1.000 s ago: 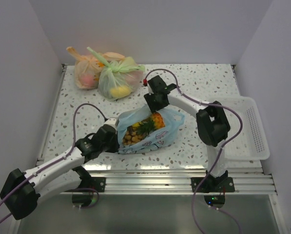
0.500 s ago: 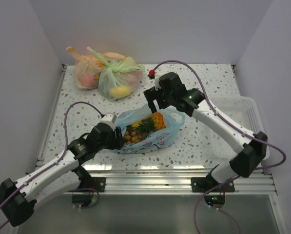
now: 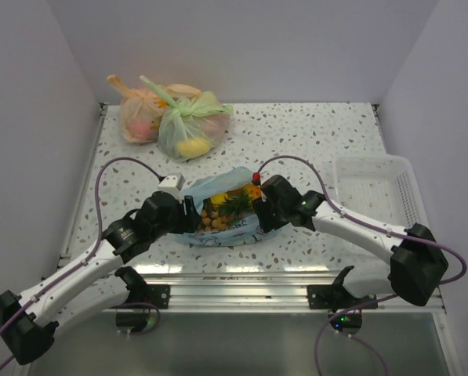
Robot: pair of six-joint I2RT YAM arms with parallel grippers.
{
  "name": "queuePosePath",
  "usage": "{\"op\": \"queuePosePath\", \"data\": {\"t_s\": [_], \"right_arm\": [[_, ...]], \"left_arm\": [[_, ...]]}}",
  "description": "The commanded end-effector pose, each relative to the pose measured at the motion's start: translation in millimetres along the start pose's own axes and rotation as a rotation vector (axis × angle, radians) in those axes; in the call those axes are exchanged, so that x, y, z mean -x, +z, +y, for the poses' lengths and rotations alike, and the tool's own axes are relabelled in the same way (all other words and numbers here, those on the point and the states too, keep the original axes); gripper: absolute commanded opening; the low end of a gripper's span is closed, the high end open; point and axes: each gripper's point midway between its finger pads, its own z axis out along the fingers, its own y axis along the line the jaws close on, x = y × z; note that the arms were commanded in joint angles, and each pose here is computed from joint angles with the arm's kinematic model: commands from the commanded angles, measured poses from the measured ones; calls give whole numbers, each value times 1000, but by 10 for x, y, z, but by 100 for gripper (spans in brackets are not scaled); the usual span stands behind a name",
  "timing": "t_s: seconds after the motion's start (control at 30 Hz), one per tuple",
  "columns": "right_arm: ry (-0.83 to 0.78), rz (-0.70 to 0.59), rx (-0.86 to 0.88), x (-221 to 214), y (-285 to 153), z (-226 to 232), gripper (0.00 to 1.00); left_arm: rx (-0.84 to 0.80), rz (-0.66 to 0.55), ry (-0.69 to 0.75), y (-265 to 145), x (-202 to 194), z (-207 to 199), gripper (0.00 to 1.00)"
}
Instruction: Untie the knot of the plastic bag and take out the fruit
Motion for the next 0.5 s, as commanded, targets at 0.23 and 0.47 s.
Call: {"op": "queuePosePath", "data": {"t_s": [0.23,0.47], "right_arm": [[31,120,-61,-510,136,-154,50],[-25,-118,59,280,-494,260,70]], "left_arm": [[85,-160,-4,-207,502,42,61],[94,-280,62,-402,812,54,89]]}}
